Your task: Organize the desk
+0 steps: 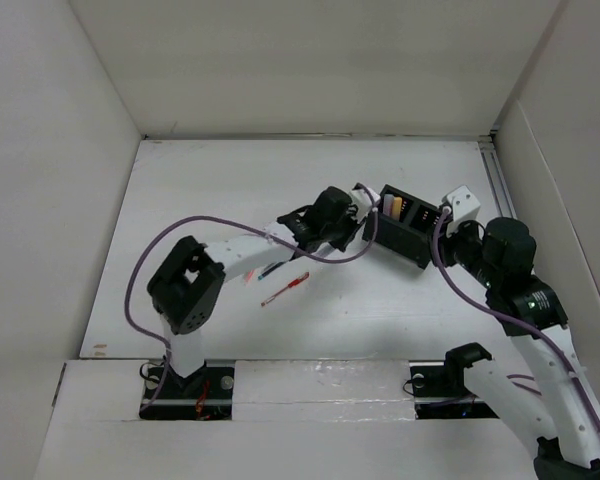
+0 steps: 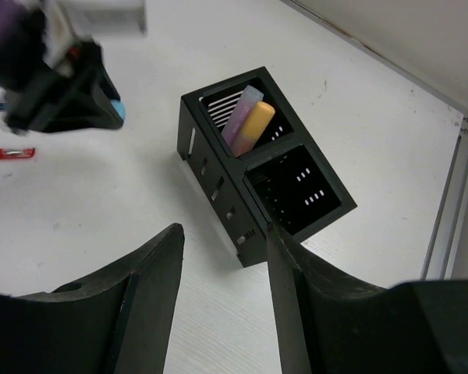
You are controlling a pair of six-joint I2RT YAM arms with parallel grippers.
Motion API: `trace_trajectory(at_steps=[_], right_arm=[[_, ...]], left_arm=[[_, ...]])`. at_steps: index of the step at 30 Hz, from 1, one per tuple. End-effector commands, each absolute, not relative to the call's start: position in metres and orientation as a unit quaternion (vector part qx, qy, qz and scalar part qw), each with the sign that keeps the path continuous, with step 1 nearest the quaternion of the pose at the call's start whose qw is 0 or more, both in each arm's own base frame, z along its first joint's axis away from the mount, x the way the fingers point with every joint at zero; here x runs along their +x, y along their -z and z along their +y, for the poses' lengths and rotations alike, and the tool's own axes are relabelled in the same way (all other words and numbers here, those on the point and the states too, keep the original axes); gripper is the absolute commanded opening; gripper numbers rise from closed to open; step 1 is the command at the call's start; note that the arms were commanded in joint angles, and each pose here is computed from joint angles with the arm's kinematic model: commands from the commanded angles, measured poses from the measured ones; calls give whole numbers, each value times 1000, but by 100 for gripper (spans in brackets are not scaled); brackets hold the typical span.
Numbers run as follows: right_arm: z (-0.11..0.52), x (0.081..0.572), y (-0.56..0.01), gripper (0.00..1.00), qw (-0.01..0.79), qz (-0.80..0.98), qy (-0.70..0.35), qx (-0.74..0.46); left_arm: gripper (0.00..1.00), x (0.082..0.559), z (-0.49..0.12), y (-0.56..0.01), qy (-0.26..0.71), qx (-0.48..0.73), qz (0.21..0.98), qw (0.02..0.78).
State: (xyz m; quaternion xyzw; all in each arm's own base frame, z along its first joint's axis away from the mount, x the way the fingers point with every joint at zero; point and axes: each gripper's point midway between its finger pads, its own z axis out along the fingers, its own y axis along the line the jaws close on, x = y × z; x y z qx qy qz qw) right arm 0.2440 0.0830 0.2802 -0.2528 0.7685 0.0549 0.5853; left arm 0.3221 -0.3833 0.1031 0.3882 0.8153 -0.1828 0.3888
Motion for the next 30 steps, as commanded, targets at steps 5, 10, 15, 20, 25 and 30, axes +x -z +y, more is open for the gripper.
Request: trace_trajectory(at_steps=[5, 10, 15, 20, 25, 30], right_arm=[[89, 264, -298, 52, 621, 740, -56, -252], [87, 263, -297, 51, 621, 742, -53, -246], [76, 251, -315, 50, 641, 733, -40, -225], [70, 236, -322, 50, 645, 732, -39, -217], [71, 222, -320, 51, 640, 734, -50, -222], [67, 211, -320, 51, 637, 734, -45, -230]], left_arm=[[0, 328, -383, -269, 253, 304, 764, 509], [0, 341, -427, -347, 360, 249, 714, 548], [0, 362, -459, -373, 410, 211, 678, 572], [0, 382, -491, -364, 453, 180, 660, 572], [0, 400, -515, -350, 481, 159, 640, 578], [0, 414, -533, -352, 498, 151, 620, 587]])
